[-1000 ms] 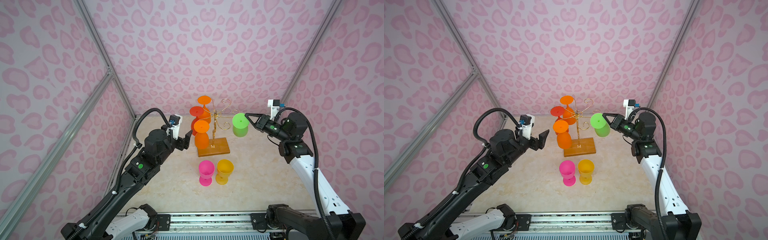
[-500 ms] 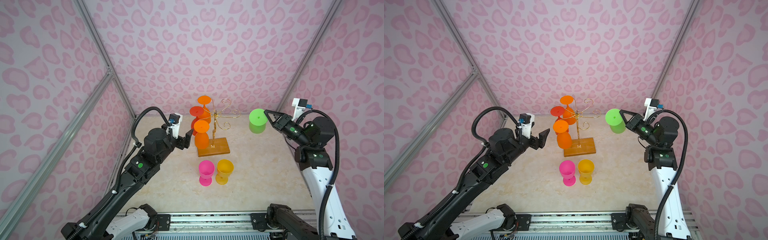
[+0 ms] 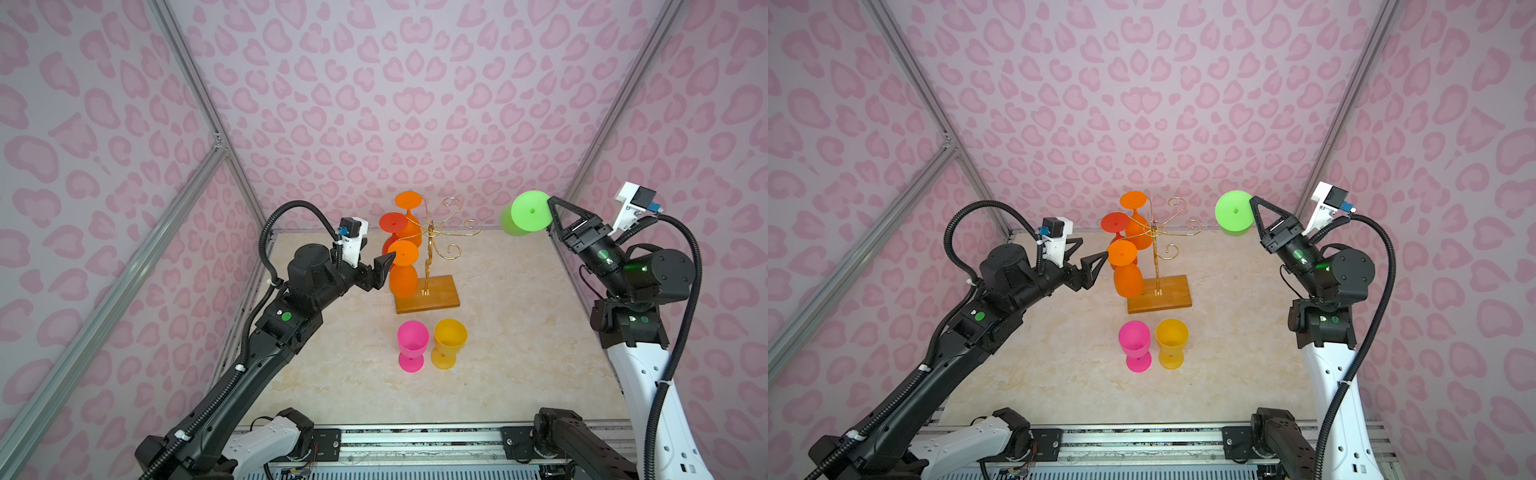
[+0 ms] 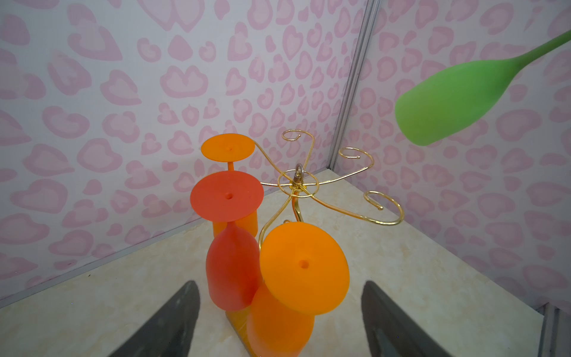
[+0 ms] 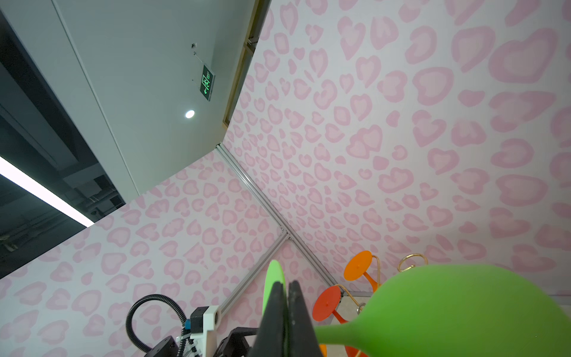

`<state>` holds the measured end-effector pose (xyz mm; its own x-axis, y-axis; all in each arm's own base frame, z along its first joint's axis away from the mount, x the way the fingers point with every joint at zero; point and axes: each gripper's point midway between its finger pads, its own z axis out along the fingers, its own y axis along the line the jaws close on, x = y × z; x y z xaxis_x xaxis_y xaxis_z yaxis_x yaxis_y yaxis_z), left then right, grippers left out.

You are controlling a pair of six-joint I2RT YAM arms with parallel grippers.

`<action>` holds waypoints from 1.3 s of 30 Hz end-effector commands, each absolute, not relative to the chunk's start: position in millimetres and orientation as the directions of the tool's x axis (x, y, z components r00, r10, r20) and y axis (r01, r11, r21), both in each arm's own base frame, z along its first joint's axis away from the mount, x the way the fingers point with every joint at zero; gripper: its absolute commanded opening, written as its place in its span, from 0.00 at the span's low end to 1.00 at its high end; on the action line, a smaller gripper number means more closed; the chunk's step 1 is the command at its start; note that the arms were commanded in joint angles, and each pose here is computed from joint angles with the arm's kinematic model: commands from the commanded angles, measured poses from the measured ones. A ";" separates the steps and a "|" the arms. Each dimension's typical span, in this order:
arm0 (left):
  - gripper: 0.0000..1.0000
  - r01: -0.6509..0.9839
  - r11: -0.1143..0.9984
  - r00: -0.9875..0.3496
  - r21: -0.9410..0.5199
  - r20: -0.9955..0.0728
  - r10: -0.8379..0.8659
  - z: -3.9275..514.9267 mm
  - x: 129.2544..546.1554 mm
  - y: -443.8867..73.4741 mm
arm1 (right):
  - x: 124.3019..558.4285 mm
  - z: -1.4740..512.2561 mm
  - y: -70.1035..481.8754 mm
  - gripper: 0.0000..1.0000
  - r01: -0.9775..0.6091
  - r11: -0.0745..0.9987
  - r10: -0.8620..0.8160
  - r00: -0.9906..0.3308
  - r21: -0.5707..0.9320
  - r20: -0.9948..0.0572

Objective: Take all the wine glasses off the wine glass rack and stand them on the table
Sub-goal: 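Bring the green glass toward the left gripper while the left gripper approaches its bowl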

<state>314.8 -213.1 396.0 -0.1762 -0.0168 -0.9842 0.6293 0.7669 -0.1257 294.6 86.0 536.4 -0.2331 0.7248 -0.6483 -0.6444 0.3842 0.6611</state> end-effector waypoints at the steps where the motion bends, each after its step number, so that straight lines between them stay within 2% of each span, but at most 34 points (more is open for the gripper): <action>1: 0.83 0.751 0.628 -0.156 -0.204 -0.979 -0.132 425.9 306.6 -230.1 | 281.7 561.7 100.9 0.00 -0.741 0.313 0.738 -0.204 0.594 -0.643; 10: 0.81 0.883 0.399 -0.176 -0.248 -0.962 -0.210 446.1 304.5 -244.8 | 280.0 573.8 153.7 0.00 -0.838 0.084 0.731 -0.316 0.540 -0.604; 17: 0.78 0.940 0.188 -0.229 -0.285 -0.934 -0.274 453.7 301.2 -248.7 | 278.7 575.7 183.1 0.00 -0.852 -0.123 0.710 -0.434 0.509 -0.554; 20: 0.78 0.948 0.120 -0.253 -0.294 -0.927 -0.276 453.6 302.3 -253.5 | 281.0 571.8 192.7 0.00 -0.839 -0.179 0.698 -0.476 0.514 -0.535; 35: 0.80 0.940 0.008 -0.321 -0.340 -0.895 -0.311 454.3 328.1 -263.8 | 292.8 545.0 219.4 0.00 -0.773 -0.326 0.653 -0.600 0.544 -0.462; 39: 0.76 0.941 -0.033 -0.330 -0.338 -0.885 -0.329 459.8 324.2 -263.1 | 299.2 537.3 221.0 0.00 -0.758 -0.346 0.652 -0.618 0.553 -0.438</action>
